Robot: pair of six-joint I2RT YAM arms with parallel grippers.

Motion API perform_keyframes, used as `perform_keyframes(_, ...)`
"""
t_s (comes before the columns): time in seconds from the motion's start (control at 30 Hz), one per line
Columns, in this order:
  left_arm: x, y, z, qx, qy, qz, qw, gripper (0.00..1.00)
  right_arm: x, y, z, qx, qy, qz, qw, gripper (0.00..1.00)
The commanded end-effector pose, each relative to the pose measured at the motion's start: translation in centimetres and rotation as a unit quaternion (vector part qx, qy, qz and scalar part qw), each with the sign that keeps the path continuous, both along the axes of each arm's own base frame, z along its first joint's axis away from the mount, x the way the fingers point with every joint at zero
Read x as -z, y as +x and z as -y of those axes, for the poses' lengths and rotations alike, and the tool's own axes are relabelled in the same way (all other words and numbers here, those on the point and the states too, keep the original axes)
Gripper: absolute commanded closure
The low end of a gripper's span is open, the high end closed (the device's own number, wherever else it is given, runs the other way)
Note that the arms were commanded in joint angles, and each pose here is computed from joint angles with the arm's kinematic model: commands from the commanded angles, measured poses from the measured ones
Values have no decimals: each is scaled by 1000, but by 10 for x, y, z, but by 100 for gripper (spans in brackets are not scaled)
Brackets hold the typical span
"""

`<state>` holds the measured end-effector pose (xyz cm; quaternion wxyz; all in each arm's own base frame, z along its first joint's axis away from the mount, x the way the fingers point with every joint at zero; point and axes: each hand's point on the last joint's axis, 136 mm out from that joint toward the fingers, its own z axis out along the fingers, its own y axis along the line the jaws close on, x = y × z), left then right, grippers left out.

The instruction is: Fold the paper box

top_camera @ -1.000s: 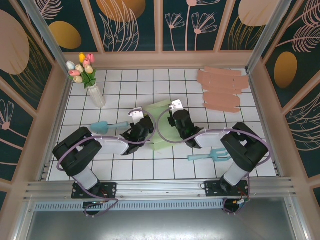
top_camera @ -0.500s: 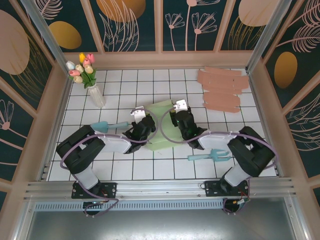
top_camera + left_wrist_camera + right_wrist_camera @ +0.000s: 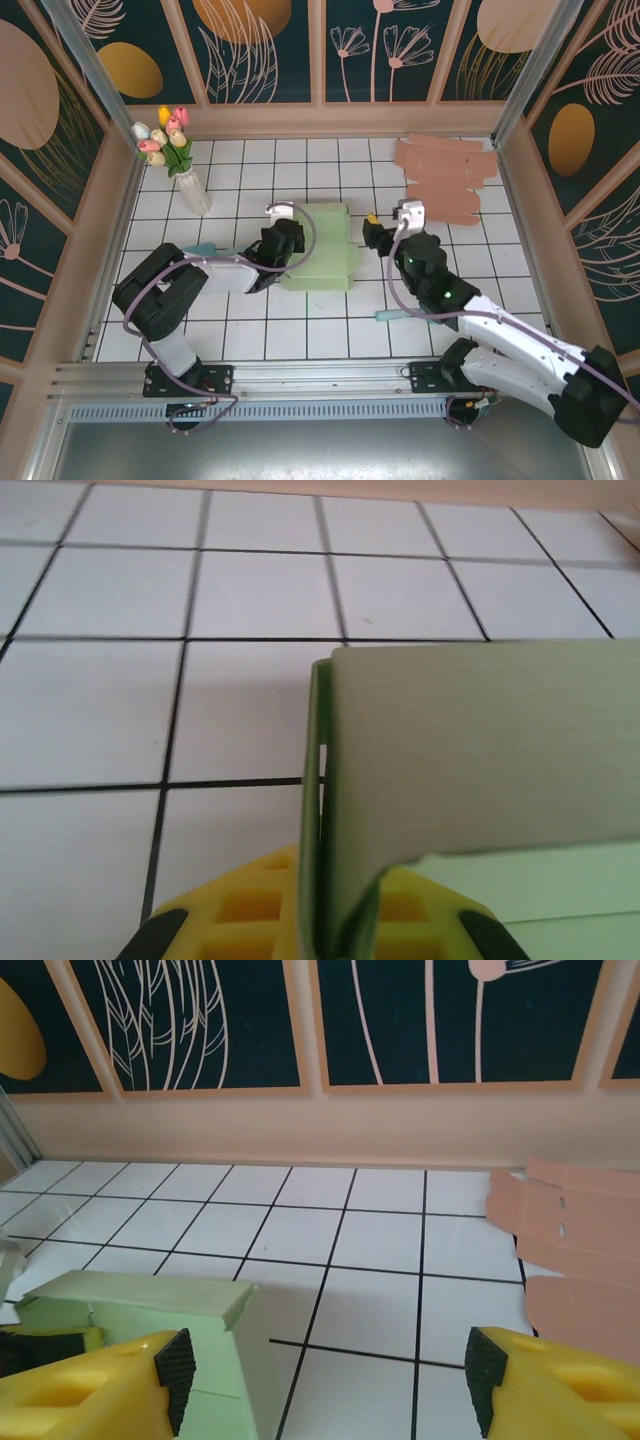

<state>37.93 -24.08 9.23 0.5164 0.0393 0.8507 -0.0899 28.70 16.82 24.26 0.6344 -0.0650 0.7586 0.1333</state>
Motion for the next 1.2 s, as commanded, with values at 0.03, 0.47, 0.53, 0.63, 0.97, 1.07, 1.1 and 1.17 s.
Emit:
perform_keyframes(0.03, -40, -3, 27, 114, 80, 15, 990, 100, 26, -13, 15, 2, 16, -14, 1000, 25)
perform_keyframes(0.47, 2, -26, 31, 246, 287, -204, 903, 100, 2, -40, 54, 19, 123, 48, 991, 23)
perform_keyframes(0.53, 12, -28, 26, 254, 319, -236, 882, 100, -2, -45, 60, 22, 141, 59, 988, 23)
perform_keyframes(0.63, 20, -27, 20, 263, 360, -258, 857, 100, -7, -48, 69, 32, 155, 73, 985, 23)
perform_keyframes(0.97, 41, -8, 21, 263, 441, -287, 809, 100, -3, -44, 80, 50, 163, 70, 983, 22)
perform_keyframes(1.07, 40, -2, 29, 260, 436, -281, 814, 98, -1, -42, 84, 55, 161, 68, 983, 22)
perform_keyframes(1.1, 38, 0, 32, 260, 433, -277, 818, 94, 0, -42, 85, 57, 160, 67, 983, 22)
perform_keyframes(1.17, 29, 6, 40, 254, 427, -264, 827, 80, 3, -41, 86, 61, 158, 65, 983, 22)
